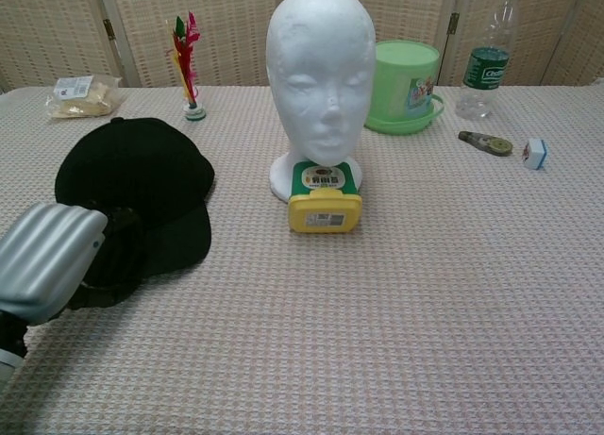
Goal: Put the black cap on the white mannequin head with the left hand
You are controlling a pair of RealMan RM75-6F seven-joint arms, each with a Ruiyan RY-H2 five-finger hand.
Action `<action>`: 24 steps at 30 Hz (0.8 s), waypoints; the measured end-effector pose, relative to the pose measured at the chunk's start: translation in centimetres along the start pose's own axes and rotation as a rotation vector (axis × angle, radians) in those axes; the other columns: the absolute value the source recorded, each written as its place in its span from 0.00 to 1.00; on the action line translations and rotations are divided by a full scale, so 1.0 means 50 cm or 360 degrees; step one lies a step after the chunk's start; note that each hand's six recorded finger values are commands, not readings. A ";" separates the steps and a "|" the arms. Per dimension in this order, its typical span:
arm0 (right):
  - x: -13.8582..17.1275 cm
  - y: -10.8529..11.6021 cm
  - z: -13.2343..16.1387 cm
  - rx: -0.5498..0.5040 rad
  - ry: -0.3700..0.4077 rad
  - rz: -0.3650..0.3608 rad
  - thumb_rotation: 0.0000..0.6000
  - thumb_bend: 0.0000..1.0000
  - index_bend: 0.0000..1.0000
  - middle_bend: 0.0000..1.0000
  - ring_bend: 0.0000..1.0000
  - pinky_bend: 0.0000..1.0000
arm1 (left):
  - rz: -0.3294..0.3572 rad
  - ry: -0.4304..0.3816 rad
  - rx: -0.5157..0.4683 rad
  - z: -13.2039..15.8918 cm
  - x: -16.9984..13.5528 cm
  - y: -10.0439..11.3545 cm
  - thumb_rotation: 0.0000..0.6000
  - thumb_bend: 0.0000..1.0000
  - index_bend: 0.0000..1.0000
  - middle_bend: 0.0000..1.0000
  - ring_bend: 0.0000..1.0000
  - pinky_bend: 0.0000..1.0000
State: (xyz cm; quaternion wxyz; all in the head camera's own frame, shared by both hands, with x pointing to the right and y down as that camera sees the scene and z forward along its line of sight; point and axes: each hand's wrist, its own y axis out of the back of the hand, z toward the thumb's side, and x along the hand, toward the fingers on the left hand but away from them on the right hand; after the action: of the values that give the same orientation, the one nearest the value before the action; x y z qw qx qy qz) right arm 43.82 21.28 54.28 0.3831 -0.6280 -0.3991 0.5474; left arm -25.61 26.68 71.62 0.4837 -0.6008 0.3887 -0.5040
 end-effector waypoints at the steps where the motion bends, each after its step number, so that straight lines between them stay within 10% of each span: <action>1: 0.000 0.000 0.000 0.0000 0.0000 0.0000 1.00 0.15 0.00 0.00 0.00 0.00 | 0.0007 0.0004 0.0004 -0.002 0.001 0.000 1.00 0.31 0.54 0.58 0.48 0.60; 24: 0.003 -0.004 0.003 0.0010 -0.0004 0.0013 1.00 0.15 0.00 0.00 0.00 0.00 | 0.0403 0.0192 0.0155 -0.103 0.031 0.068 1.00 0.47 0.56 0.61 0.49 0.61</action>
State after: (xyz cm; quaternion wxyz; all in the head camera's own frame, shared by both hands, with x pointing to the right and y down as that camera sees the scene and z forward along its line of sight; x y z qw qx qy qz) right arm 43.67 21.49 54.42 0.3823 -0.6277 -0.3953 0.5510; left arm -30.31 23.44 68.81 0.5478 -0.4914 0.4649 -0.4922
